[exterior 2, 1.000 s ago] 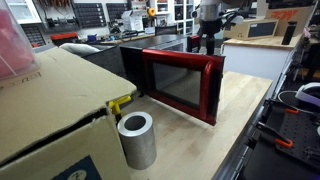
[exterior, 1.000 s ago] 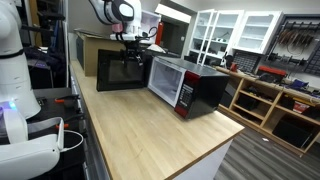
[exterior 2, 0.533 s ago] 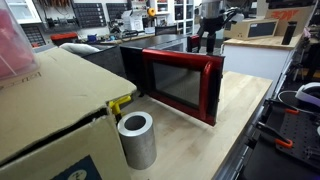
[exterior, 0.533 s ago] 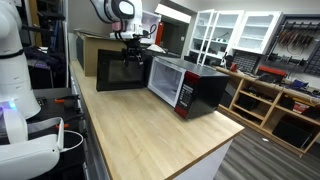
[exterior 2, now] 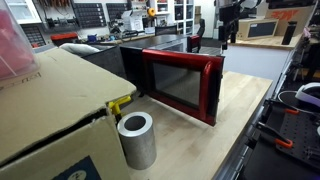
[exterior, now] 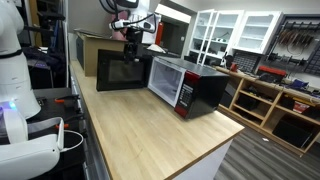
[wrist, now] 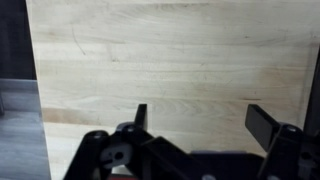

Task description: Open the microwave

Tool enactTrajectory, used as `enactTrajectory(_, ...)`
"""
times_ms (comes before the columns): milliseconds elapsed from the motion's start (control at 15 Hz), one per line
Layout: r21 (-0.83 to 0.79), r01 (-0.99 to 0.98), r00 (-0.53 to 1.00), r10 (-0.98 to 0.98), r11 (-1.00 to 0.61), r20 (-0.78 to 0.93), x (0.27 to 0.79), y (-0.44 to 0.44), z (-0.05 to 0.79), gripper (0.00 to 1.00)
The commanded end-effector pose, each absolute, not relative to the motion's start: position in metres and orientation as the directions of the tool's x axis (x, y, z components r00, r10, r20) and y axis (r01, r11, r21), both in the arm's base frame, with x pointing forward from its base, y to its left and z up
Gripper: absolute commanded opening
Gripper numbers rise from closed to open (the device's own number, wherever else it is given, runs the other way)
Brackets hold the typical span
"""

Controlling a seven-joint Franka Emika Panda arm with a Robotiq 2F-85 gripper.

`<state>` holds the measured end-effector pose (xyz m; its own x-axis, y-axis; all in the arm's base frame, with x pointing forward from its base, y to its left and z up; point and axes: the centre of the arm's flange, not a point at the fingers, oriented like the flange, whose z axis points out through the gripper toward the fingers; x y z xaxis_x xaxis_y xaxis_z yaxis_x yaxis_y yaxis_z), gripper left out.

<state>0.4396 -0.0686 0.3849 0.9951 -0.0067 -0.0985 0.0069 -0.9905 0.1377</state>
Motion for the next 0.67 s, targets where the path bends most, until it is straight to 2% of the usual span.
enactTrajectory(0,0.131,-0.082,0.982,-0.103,-0.988,-0.161,0.441,-0.075,0.402,1.00)
enactTrajectory(600,0.124,-0.108,0.989,-0.095,-0.986,0.110,0.471,-0.079,0.481,1.00)
